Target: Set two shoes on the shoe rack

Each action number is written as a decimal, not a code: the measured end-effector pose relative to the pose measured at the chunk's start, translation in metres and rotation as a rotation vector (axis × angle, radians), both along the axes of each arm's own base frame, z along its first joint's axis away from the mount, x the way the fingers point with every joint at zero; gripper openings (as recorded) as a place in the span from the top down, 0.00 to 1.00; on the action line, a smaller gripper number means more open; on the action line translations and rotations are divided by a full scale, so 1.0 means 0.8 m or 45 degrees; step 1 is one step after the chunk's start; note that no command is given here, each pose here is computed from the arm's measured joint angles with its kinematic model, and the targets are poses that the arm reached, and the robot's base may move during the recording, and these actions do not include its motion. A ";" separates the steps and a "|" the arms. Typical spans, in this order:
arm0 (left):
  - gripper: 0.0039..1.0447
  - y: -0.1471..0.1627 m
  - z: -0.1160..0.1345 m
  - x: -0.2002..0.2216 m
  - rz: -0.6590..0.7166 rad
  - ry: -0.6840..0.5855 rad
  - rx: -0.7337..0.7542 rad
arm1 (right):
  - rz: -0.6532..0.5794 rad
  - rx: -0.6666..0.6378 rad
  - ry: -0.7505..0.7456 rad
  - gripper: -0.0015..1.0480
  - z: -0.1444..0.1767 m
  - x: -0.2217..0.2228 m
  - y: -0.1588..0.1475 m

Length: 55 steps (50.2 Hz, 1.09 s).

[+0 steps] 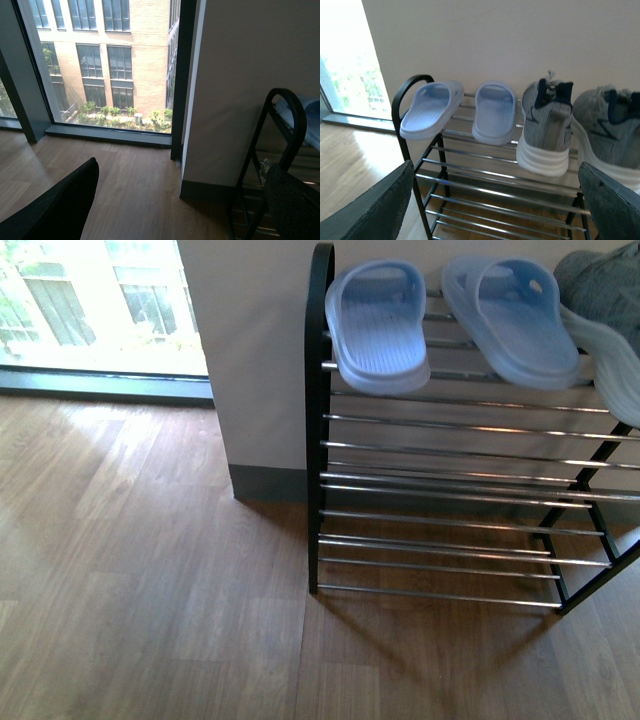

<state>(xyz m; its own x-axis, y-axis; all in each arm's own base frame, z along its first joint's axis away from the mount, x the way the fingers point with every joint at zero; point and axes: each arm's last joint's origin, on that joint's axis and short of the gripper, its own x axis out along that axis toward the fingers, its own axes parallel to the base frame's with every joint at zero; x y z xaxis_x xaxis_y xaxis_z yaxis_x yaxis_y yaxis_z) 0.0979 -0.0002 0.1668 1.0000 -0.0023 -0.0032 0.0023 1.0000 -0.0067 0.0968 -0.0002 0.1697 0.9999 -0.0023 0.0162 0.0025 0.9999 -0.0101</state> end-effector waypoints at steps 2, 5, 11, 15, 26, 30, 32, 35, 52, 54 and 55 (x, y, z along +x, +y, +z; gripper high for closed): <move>0.09 0.000 0.000 0.000 0.000 0.000 0.000 | 0.000 0.000 0.000 0.09 0.000 0.000 0.000; 0.09 0.000 0.000 0.000 0.000 0.000 0.000 | 0.000 0.000 0.000 0.09 0.000 0.000 0.000; 0.09 0.000 0.000 0.000 0.000 0.000 0.000 | 0.000 0.000 0.001 0.09 0.000 0.000 0.000; 0.09 0.000 0.000 0.000 0.000 0.000 0.000 | 0.001 0.001 0.001 0.09 0.000 0.000 0.000; 0.09 0.000 0.000 0.000 0.000 0.000 0.000 | 0.000 0.003 0.001 0.09 0.000 0.000 0.000; 0.09 0.000 0.000 0.000 0.000 0.000 0.000 | 0.000 0.003 0.002 0.09 0.000 0.000 0.000; 0.09 0.000 0.000 0.000 0.000 0.000 0.000 | 0.000 0.003 0.002 0.09 0.000 0.000 0.000; 0.09 0.000 0.000 0.000 0.000 0.000 0.000 | 0.001 0.003 0.003 0.09 0.000 0.000 0.000; 0.09 0.000 0.000 0.000 0.000 0.000 0.000 | 0.001 0.003 0.003 0.09 0.000 0.000 0.000; 0.09 0.000 0.000 0.000 0.000 0.000 0.000 | 0.000 0.003 0.003 0.09 0.000 0.000 0.000; 0.09 0.000 0.000 0.000 -0.001 0.000 0.000 | 0.000 0.003 0.003 0.09 0.000 0.000 0.000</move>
<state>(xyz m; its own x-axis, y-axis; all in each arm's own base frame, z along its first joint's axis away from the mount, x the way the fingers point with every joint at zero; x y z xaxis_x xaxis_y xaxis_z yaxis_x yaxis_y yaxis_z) 0.0979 -0.0003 0.1668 1.0000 -0.0031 -0.0036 0.0030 1.0000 -0.0063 0.0968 -0.0002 0.1694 0.9999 -0.0023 0.0135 0.0024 1.0000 -0.0074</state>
